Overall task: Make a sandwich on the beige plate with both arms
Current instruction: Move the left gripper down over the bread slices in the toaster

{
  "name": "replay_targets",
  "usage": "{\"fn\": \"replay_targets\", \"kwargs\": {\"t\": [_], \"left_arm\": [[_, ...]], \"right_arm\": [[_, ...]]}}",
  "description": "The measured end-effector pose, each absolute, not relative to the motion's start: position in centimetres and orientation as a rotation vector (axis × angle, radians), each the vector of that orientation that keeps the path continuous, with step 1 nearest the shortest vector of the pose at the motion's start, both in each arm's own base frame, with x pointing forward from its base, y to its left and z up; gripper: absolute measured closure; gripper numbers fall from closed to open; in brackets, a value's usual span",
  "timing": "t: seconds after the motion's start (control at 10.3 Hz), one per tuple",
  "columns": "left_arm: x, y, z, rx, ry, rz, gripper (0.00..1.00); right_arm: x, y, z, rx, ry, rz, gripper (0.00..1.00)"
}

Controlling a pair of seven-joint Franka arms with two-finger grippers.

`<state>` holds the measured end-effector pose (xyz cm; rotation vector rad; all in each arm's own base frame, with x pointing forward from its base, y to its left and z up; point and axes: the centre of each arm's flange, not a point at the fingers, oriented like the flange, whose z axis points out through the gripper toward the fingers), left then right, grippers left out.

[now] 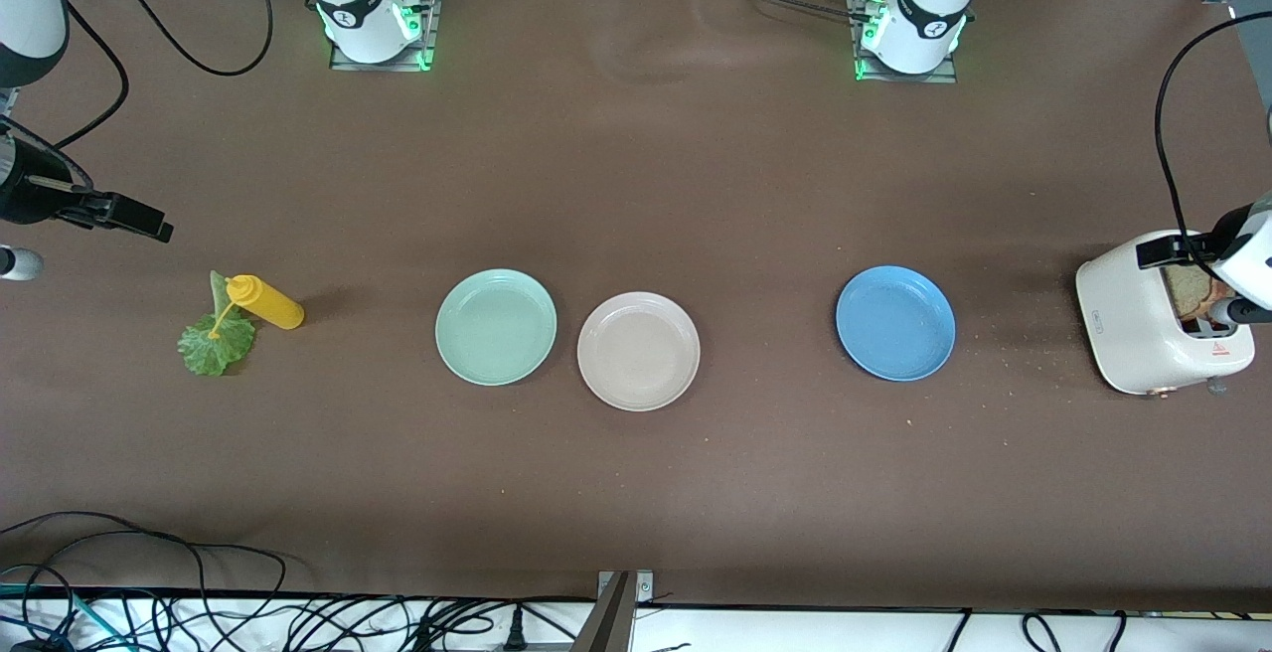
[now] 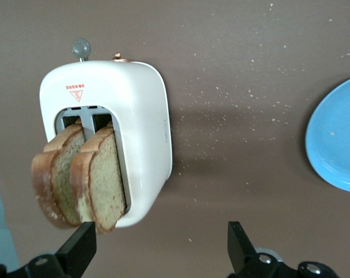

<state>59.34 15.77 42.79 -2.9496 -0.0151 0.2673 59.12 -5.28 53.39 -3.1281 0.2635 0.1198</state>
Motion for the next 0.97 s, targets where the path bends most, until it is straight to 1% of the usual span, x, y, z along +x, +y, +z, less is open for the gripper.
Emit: {"fn": "replay_targets", "kwargs": {"t": [0.29,0.68,0.97], "left_arm": [[58.0,19.2,39.9,-2.953,0.013,0.216,0.0],[57.3,20.8,39.8,-2.953,0.02,0.191,0.0],[56.7,21.7,38.4,-2.953,0.02,0.173,0.0]], "right_arm": [[59.1,-5.3,53.4,-3.128,0.263,0.12,0.0],[59.1,-5.3,53.4,-3.128,0.263,0.12,0.0],[59.1,-5.3,53.4,-3.128,0.263,0.12,0.0]]}}
